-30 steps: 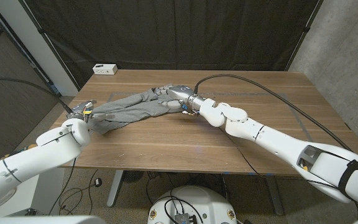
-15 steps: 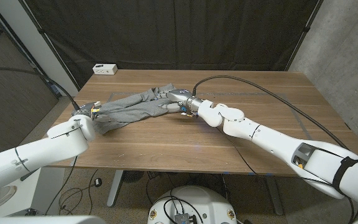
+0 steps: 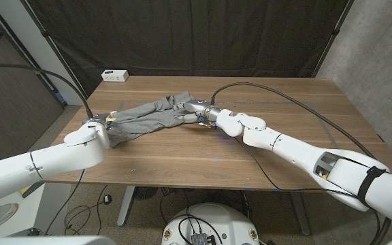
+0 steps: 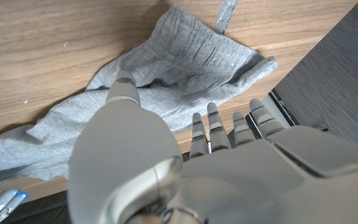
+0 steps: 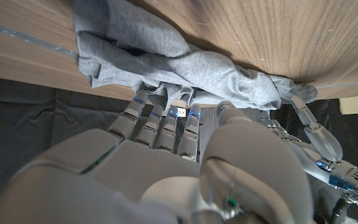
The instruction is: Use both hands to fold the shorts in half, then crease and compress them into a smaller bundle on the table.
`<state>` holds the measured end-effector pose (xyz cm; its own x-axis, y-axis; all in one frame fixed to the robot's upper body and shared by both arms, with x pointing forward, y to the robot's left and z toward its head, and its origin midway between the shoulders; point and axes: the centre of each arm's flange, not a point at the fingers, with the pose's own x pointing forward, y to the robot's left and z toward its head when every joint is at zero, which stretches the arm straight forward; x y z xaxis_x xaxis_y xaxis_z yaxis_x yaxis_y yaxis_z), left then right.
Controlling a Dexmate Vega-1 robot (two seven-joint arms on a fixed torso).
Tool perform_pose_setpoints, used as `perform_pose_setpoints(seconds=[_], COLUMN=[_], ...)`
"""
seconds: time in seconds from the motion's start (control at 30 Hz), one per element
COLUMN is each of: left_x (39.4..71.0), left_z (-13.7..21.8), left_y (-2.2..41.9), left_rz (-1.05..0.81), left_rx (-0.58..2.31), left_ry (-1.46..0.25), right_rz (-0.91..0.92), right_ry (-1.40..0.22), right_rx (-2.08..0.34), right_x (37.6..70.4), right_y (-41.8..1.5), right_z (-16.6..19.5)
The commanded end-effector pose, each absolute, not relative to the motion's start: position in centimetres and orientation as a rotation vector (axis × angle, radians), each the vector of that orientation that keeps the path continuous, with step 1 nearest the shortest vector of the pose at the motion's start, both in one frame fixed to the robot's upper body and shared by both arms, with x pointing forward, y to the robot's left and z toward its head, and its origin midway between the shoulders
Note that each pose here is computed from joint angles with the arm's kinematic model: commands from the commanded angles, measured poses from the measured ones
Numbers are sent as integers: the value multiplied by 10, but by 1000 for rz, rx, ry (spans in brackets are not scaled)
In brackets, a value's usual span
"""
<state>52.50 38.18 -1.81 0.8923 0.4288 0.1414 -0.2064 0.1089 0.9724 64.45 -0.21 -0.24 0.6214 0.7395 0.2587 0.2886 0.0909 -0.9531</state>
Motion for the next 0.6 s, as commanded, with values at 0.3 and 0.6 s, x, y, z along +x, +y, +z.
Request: perform_pose_setpoints(seconds=[0.3, 0.6], left_x=[546, 555], left_z=[-20, -18], left_y=[363, 352], left_rz=[507, 522], left_rx=[1527, 1617], left_ry=[261, 275], right_rz=[542, 575], right_ry=[-800, -811], right_rx=[-1400, -1455], right_x=[655, 651], right_y=[-7, 0], right_z=[-8, -14])
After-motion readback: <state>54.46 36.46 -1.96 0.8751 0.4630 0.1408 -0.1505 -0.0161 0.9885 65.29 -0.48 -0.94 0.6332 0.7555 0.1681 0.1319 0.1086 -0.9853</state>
